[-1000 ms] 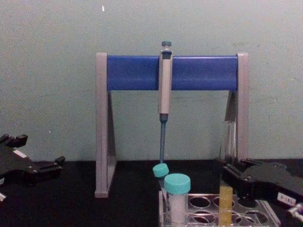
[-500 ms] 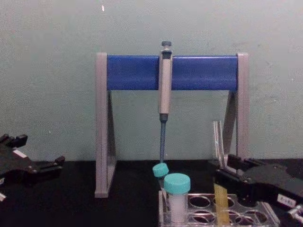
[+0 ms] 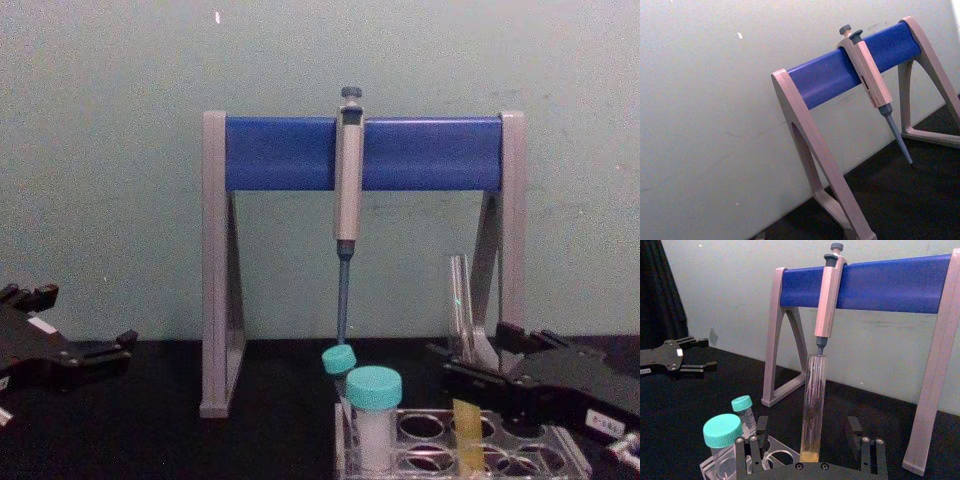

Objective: Pick up the test tube from the test tube rack, shake it, then place it back into the test tube rack.

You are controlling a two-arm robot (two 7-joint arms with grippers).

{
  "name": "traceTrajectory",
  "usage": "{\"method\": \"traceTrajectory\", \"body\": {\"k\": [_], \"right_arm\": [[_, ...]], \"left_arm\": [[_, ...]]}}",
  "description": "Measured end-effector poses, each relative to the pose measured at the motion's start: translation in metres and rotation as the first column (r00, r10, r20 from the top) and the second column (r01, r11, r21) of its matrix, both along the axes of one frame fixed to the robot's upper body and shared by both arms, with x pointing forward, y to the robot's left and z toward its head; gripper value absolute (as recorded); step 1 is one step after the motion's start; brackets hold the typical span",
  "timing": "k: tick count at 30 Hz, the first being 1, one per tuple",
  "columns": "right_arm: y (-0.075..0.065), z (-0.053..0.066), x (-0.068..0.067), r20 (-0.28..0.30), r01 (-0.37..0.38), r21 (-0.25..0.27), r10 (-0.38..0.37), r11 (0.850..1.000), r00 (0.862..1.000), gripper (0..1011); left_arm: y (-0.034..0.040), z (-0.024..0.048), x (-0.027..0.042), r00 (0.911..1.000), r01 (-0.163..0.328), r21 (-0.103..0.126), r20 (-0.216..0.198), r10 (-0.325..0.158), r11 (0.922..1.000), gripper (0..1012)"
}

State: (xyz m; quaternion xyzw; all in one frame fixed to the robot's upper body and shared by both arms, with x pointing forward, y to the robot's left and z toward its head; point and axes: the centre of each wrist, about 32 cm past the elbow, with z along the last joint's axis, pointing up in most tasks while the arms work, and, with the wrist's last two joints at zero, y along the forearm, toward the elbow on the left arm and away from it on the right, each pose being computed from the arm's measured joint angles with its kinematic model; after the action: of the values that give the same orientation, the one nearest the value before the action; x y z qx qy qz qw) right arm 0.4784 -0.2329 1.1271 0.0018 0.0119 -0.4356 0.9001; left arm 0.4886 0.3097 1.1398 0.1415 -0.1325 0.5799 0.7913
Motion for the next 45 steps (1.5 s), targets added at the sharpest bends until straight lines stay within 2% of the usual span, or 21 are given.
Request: {"method": "traceTrajectory", "body": {"k": [2,10,15,21,24,26,31,37,41,45], "right_arm": [[0.000,0.000,0.000,0.000,0.000,0.000,0.000,1.000,1.000,1000],[0.000,0.000,0.000,0.002,-0.002,0.001,0.002,1.000,1.000,1000],[-0.005,0.002,-0.006,0.006,-0.006,0.001,0.006,1.000,1.000,1000],[-0.014,0.006,-0.023,0.024,0.001,-0.003,-0.001,1.000,1.000,1000],[-0.022,0.009,-0.035,0.043,0.059,-0.010,-0.058,0.998,0.997,1000],[-0.025,0.009,-0.039,0.050,0.089,-0.012,-0.088,0.996,0.995,1000],[-0.032,0.006,-0.047,0.063,0.211,-0.020,-0.209,0.977,0.976,1000],[-0.037,-0.008,-0.047,0.059,0.342,-0.056,-0.339,0.938,0.939,1000],[-0.038,-0.016,-0.044,0.042,0.372,-0.071,-0.370,0.925,0.928,1000],[-0.038,-0.024,-0.042,0.019,0.382,-0.084,-0.382,0.920,0.924,1000]], "left_arm": [[0.0000,0.0000,0.0000,1.0000,0.000,0.000,0.000,0.000,1.0000,1010],[0.0000,0.0000,0.0000,1.0000,0.000,0.000,0.000,0.000,1.0000,1010],[0.0000,0.0000,0.0000,1.0000,0.000,0.000,0.000,0.000,1.0000,1009],[0.0000,0.0000,0.0000,1.0000,0.000,0.000,0.000,0.000,1.0000,1010],[0.0000,0.0000,0.0000,1.0000,0.000,0.000,0.000,0.000,1.0000,1010],[0.0000,0.0000,0.0000,1.0000,0.000,0.000,0.000,0.000,1.0000,1010],[0.0000,0.0000,0.0000,1.0000,0.000,0.000,0.000,0.000,1.0000,1010],[0.0000,0.0000,0.0000,1.0000,0.000,0.000,0.000,0.000,1.0000,1010],[0.0000,0.0000,0.0000,1.0000,0.000,0.000,0.000,0.000,1.0000,1009],[0.0000,0.0000,0.0000,1.0000,0.000,0.000,0.000,0.000,1.0000,1010]]}}
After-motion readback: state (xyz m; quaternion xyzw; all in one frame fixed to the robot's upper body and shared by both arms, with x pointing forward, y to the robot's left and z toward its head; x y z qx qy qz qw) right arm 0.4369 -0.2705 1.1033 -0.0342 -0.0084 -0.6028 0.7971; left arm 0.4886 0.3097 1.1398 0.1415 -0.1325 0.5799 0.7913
